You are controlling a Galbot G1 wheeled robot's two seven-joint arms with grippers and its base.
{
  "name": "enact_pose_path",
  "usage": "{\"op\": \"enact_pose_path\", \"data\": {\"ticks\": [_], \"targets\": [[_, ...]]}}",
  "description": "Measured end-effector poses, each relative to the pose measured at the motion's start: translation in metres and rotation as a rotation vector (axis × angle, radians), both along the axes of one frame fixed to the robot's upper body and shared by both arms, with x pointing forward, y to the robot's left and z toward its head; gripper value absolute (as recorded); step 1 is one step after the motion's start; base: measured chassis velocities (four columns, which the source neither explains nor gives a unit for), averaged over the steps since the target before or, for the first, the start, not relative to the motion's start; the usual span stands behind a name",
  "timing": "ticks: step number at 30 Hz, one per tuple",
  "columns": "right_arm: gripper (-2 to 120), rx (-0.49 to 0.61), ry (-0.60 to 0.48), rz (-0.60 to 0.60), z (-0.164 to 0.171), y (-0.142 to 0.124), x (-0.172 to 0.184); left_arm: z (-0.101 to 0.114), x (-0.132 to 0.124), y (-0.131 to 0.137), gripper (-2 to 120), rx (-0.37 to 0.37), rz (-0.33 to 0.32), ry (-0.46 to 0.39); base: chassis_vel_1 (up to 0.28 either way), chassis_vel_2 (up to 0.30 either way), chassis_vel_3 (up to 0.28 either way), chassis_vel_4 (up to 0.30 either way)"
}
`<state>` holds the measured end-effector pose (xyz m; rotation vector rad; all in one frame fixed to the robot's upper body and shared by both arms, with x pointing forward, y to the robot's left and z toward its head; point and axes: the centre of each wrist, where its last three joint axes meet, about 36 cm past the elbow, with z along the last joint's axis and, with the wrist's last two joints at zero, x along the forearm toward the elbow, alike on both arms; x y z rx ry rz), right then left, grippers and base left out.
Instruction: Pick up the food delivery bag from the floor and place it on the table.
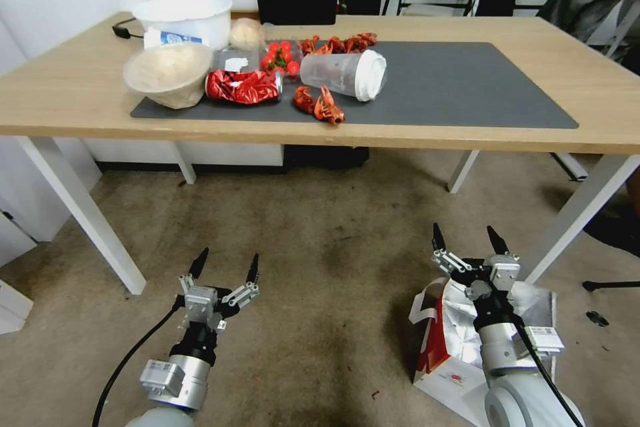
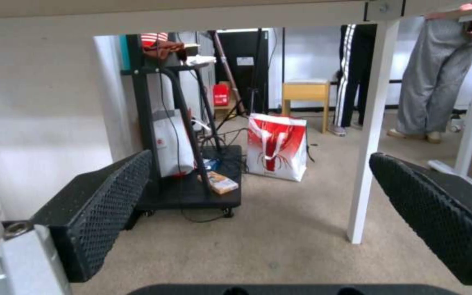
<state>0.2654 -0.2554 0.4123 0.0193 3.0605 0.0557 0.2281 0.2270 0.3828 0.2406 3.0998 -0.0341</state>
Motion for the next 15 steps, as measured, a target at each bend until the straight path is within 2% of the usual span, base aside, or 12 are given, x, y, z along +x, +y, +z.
{"op": "enact_pose_path", "data": {"ticks": [15], "targets": [[100,0.009,-0.002,-0.008,-0.0025,-0.0010,0.0036,-0.0027,0.0011,0.0011,96,0.006,-0.004,0.003,0.000,0.000,0.000,0.000]]}}
